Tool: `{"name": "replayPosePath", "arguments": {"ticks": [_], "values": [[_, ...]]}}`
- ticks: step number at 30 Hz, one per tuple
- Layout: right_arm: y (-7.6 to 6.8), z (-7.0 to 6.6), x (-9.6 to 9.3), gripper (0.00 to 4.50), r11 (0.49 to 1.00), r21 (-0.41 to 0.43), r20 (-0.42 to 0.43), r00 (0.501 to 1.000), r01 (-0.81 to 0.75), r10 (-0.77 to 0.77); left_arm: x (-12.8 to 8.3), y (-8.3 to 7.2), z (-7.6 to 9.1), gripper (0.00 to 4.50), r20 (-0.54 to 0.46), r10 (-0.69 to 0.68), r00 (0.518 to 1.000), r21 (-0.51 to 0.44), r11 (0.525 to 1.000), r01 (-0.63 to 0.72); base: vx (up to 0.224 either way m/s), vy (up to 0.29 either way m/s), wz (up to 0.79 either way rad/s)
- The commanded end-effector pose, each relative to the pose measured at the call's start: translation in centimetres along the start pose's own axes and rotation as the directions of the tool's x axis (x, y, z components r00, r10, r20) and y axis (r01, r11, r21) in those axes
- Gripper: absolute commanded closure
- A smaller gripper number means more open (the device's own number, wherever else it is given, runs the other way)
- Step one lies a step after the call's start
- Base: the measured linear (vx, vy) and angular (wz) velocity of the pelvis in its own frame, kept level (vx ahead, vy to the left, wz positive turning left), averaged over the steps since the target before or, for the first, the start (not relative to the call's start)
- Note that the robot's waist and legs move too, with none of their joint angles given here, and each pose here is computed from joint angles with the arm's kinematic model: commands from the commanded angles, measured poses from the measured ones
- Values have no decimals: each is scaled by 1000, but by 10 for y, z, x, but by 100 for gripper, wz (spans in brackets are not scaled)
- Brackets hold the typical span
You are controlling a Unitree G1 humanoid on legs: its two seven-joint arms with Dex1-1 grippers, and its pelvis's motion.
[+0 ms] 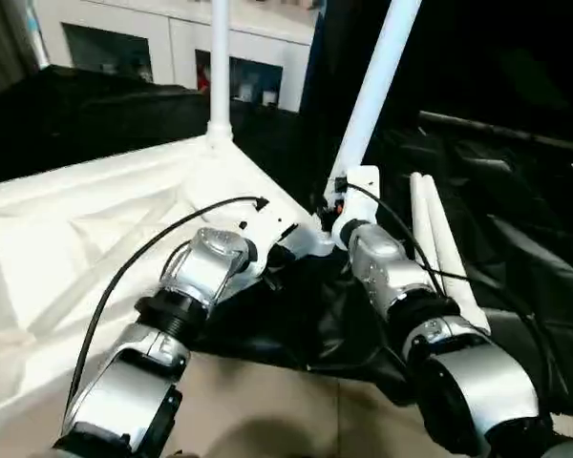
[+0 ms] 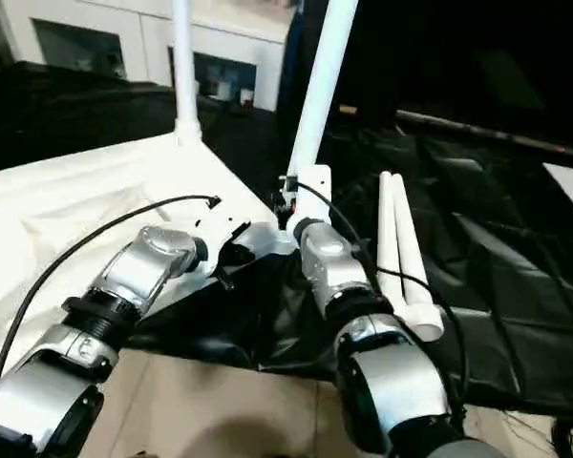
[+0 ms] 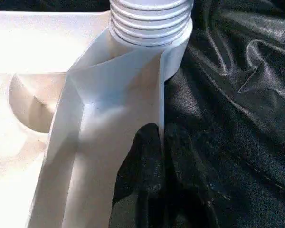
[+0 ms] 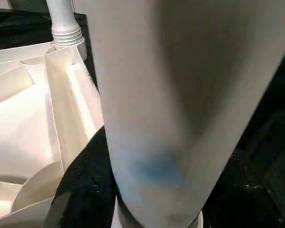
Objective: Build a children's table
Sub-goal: Rotate table base
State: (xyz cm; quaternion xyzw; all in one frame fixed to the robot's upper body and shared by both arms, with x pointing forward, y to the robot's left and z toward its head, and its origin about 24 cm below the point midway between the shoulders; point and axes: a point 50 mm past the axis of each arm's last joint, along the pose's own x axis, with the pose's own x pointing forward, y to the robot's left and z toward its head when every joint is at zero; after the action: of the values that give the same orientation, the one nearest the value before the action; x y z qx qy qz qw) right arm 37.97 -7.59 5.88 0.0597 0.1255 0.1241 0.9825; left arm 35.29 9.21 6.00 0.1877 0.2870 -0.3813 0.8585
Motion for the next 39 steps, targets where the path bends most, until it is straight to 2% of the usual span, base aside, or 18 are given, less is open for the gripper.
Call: {"name": "replayPosePath", "arguments": {"ticks": [1,9,11,14,15,17,18,19,21,23,24,26,31,33,39], "values": [[-11,-45,-10,261,999,14,-182,983,41,-38,-8,16,4,450,-7,98,995,17,995,-98,0,0,0],[-3,-39,-7,261,1000,-15,-164,986,-18,15,-9,18,5,450,3,90,996,46,995,-90,0,0,0],[2,-34,-6,191,997,-4,-139,987,-76,75,-10,18,5,450,21,69,997,68,995,-70,0,0,0],[5,-27,-4,179,993,2,-108,987,-117,117,-11,17,5,450,28,54,998,90,994,-56,0,0,0],[6,-22,-3,152,989,1,-89,985,-147,147,-12,17,5,450,39,37,999,115,993,-42,0,0,0],[6,-19,-3,152,987,4,-77,984,-163,162,-13,17,4,450,42,30,999,122,992,-35,0,0,0],[5,-14,-2,141,982,11,-56,980,-190,190,-14,18,4,450,44,17,999,129,991,-22,0,0,0],[2,0,-3,133,960,2,-8,960,-281,281,-19,19,2,450,52,-22,998,143,990,14,0,0,0],[-4,5,-5,112,948,2,9,948,-319,319,-21,20,1,450,59,-43,997,159,987,34,0,0,0],[-4,5,-5,98,948,2,9,948,-319,319,-21,20,1,450,59,-43,997,159,987,34,31,-18,4],[-10,7,-8,79,936,-2,16,936,-351,351,-24,22,-2,450,52,-58,997,156,986,50,61,-37,9],[-15,8,-12,73,927,-16,18,926,-376,376,-26,23,-4,450,49,-76,996,159,985,68,77,-48,9],[-22,8,-17,29,922,-58,23,923,-382,384,-28,23,-7,450,51,-101,994,171,981,91,55,-28,1],[-23,5,-21,29,915,-36,38,914,-403,404,-29,22,-10,450,44,-112,993,177,979,102,0,0,0],[-27,5,-21,29,932,-15,63,930,-363,363,-30,20,-10,450,39,-134,990,189,974,124,0,0,0]]}}
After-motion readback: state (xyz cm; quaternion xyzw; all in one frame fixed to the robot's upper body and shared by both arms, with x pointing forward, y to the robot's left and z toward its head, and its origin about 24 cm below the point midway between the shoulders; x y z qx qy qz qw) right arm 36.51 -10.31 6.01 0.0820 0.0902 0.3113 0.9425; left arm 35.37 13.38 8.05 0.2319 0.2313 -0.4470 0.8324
